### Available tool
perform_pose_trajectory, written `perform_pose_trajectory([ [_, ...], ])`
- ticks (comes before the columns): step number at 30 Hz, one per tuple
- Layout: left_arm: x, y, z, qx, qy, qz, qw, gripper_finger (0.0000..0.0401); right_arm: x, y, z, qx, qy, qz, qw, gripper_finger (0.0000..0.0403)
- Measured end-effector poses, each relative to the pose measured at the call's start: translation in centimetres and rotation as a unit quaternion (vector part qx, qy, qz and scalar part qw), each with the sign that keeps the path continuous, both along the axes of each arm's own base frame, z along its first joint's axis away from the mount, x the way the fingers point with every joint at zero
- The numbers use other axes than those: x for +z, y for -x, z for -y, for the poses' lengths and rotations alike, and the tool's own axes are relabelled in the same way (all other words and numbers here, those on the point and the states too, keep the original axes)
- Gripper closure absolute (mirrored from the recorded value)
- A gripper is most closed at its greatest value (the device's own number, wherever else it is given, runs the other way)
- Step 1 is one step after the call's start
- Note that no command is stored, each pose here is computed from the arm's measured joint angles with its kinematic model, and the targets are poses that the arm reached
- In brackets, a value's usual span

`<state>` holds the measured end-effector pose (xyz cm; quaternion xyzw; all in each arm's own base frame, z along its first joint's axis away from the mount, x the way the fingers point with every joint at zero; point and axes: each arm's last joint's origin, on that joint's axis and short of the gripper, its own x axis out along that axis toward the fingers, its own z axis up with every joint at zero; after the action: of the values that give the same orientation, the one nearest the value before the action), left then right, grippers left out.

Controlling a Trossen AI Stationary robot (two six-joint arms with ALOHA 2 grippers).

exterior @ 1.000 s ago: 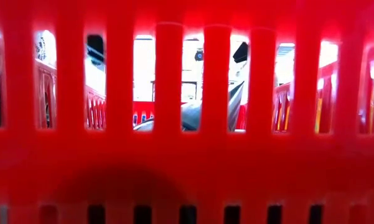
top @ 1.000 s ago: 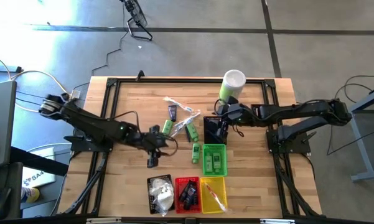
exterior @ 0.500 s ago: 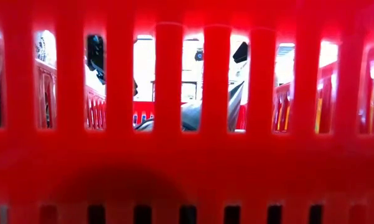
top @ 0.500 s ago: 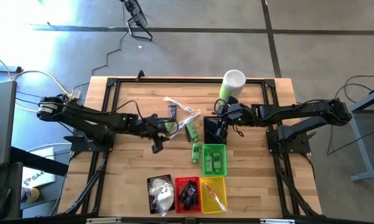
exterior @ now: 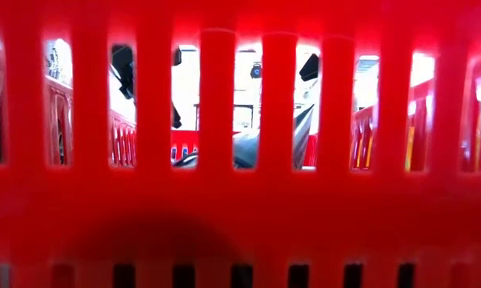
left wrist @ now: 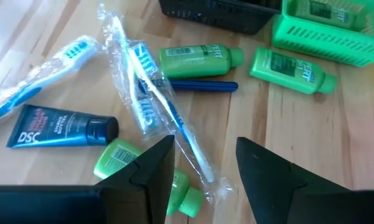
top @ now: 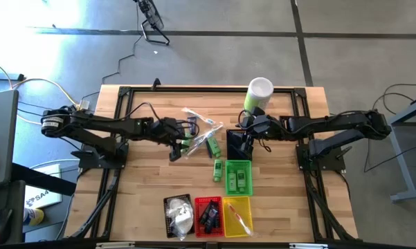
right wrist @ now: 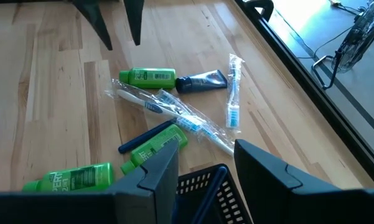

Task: Pick & Place Travel size toiletries
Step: Put the blue toothbrush into the yellow bin

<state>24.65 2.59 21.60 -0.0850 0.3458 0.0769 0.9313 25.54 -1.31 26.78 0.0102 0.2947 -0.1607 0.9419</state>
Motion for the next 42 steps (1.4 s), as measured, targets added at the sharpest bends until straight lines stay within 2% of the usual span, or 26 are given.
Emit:
perform_pose_trajectory([
  [7, -0.7, 0.2, -1.2, -0.011, -0.005, 0.018, 1.0, 0.0233, 0.0, 0.0, 0.0, -0.001, 0.0, 0.0, 1.0, 0.0255],
  [12, -1.4, 0.6, -2.2, -0.035, 0.009, 0.077, 0.996, 0.0233, 0.0, 0.0, 0.0, -0.002, 0.001, 0.0, 1.0, 0.0255],
  [19, -2.5, 1.6, -3.3, -0.029, 0.011, 0.069, 0.997, 0.0233, -0.1, -0.1, 0.0, -0.002, 0.001, -0.003, 1.0, 0.0255],
  [24, -3.1, 2.2, -3.7, -0.054, 0.021, 0.069, 0.996, 0.0233, -0.1, -0.2, 0.0, -0.007, -0.007, 0.002, 1.0, 0.0255],
  [29, -2.8, 3.1, -4.3, -0.07, 0.001, 0.092, 0.993, 0.0233, 0.1, -0.3, 0.0, -0.006, -0.009, 0.016, 1.0, 0.0255],
  [35, -3.2, 4.6, -4.8, -0.05, 0.021, 0.094, 0.994, 0.0233, 0.1, -0.3, 0.0, -0.006, -0.013, 0.019, 1.0, 0.0255],
  [39, -3.3, 4.6, -4.9, -0.026, 0.053, 0.093, 0.994, 0.0233, 0.1, -0.3, 0.0, -0.005, -0.014, 0.02, 1.0, 0.0255],
  [42, -3.2, 4.6, -4.9, -0.025, 0.053, 0.098, 0.993, 0.0233, 0.1, -0.3, 0.0, -0.006, -0.013, 0.02, 1.0, 0.0255],
])
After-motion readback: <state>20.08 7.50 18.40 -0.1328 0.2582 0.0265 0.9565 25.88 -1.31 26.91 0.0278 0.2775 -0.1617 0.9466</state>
